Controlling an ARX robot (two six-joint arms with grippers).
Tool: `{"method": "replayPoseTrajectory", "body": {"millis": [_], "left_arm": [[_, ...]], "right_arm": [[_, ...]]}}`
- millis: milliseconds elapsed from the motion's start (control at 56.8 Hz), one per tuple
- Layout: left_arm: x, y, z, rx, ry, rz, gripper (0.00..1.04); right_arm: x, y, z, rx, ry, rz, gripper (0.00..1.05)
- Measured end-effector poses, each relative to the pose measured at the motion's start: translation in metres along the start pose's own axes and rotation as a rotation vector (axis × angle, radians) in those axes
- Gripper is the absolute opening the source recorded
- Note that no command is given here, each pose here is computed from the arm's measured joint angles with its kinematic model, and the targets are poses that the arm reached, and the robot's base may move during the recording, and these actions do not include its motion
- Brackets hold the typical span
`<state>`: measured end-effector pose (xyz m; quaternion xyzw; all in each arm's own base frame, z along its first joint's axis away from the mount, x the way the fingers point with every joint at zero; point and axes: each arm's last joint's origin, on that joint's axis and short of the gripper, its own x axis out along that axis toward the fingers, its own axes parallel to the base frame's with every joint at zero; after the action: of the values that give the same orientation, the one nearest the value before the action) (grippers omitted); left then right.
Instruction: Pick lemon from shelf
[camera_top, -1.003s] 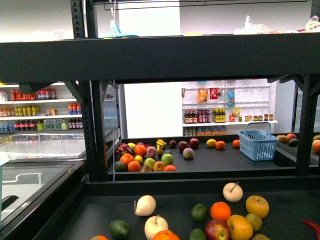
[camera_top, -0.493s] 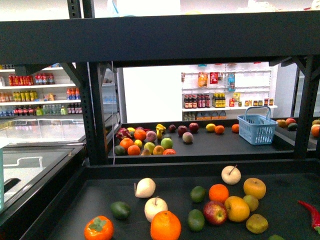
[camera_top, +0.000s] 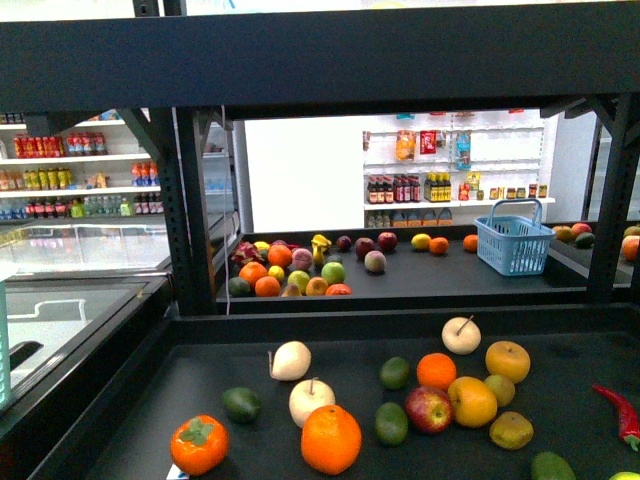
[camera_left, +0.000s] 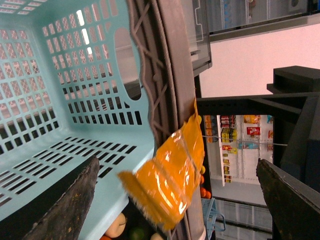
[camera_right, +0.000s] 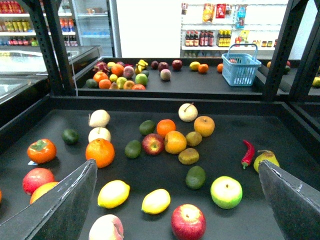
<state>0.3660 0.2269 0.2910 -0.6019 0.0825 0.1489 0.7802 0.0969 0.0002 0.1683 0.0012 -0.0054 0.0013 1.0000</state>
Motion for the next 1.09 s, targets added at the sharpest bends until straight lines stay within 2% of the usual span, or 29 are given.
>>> {"method": "replayPoseTrajectory", "body": {"millis": [229, 334, 581, 634, 951, 1091], "left_arm": [[0.019, -0.011, -0.001, 0.014, -0.008, -0.008, 0.96], [0.022, -0.009, 0.0, 0.017, -0.015, 0.019, 0.72], [0.025, -0.002, 0.001, 0.028, -0.019, 0.043, 0.3], [0.025, -0.001, 0.002, 0.022, -0.022, 0.048, 0.23], [0.009, -0.005, -0.006, 0.059, 0.007, 0.022, 0.21], [-0.01, -0.029, -0.025, 0.165, 0.077, -0.055, 0.21]], "right_arm": [[0.0, 0.0, 0.0, 0.0, 0.0, 0.0, 0.97], [0.0, 0.0, 0.0, 0.0, 0.0, 0.0, 0.97], [0.0, 0.0, 0.0, 0.0, 0.0, 0.0, 0.97], [0.0, 0.0, 0.0, 0.0, 0.0, 0.0, 0.97], [0.0, 0.0, 0.0, 0.0, 0.0, 0.0, 0.97], [0.0, 0.0, 0.0, 0.0, 0.0, 0.0, 0.97]]}}
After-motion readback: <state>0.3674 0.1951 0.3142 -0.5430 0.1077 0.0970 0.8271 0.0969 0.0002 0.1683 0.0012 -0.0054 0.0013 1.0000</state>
